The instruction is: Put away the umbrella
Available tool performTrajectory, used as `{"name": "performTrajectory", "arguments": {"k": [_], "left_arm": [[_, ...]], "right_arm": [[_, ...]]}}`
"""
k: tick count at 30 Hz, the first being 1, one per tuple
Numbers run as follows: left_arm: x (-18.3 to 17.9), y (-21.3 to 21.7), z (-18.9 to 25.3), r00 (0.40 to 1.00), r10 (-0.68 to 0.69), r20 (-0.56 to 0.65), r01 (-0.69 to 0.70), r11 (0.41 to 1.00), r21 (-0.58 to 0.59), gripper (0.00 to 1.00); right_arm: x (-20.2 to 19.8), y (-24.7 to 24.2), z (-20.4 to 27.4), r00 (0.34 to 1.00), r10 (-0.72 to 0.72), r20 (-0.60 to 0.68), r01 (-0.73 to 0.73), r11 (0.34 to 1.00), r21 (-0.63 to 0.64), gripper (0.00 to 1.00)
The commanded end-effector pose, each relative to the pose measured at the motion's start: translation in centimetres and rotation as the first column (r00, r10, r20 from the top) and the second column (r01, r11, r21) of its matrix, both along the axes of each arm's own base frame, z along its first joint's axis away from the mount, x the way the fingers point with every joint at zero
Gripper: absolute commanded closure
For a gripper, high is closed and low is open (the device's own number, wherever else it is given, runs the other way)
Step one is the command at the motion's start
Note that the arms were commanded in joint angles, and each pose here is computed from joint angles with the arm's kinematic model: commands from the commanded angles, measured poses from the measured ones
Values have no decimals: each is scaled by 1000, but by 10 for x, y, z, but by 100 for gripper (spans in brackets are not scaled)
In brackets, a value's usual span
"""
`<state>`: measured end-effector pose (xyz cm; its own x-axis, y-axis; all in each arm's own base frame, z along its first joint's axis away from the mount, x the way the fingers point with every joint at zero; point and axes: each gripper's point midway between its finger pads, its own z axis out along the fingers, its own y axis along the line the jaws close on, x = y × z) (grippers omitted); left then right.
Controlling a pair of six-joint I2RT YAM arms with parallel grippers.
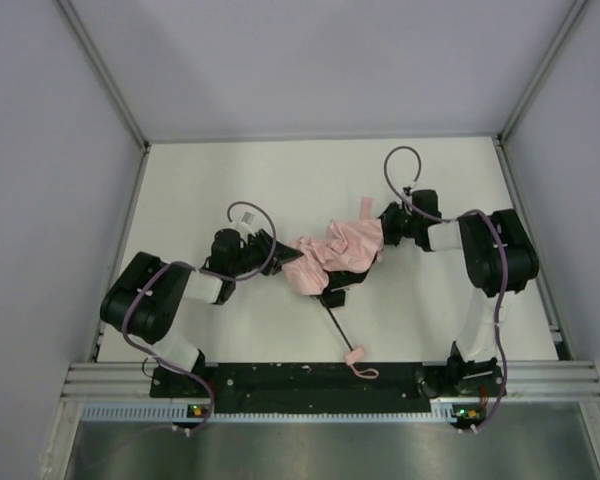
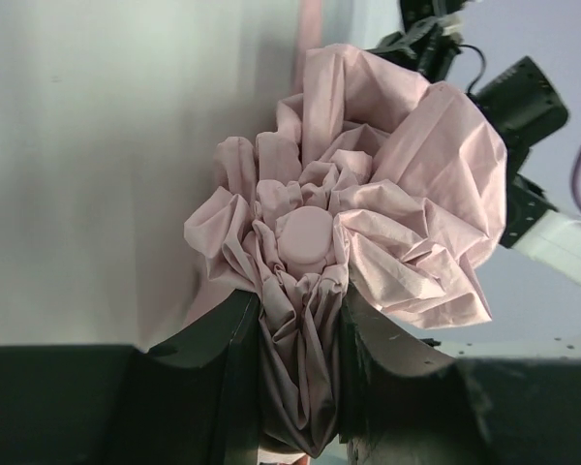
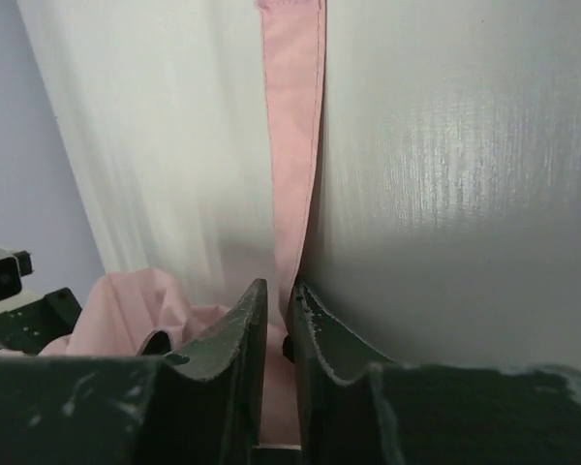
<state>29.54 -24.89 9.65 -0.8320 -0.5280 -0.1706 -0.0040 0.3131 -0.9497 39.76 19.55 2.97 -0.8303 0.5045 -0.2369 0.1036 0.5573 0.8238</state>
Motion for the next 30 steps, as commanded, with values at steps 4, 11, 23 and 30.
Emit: {"name": "performTrajectory", "arguments": {"k": [4, 11, 23, 30], "left_arm": [[16, 14, -13, 999, 23, 28, -26, 996, 89, 100], [17, 17, -11, 999, 23, 28, -26, 993, 112, 100], [20, 17, 3, 999, 33, 42, -37, 994, 100, 100], [25, 16, 3, 997, 70, 11, -71, 995, 65, 100]], "right_arm": [[-4, -29, 10, 995, 38, -94, -52, 987, -151, 61], [-28, -59, 60, 997, 39, -65, -58, 945, -321, 35], [-22, 24, 113, 963, 242, 122, -207, 947, -245, 51], [-81, 111, 102, 919, 378, 115, -366, 924, -112, 51]]}}
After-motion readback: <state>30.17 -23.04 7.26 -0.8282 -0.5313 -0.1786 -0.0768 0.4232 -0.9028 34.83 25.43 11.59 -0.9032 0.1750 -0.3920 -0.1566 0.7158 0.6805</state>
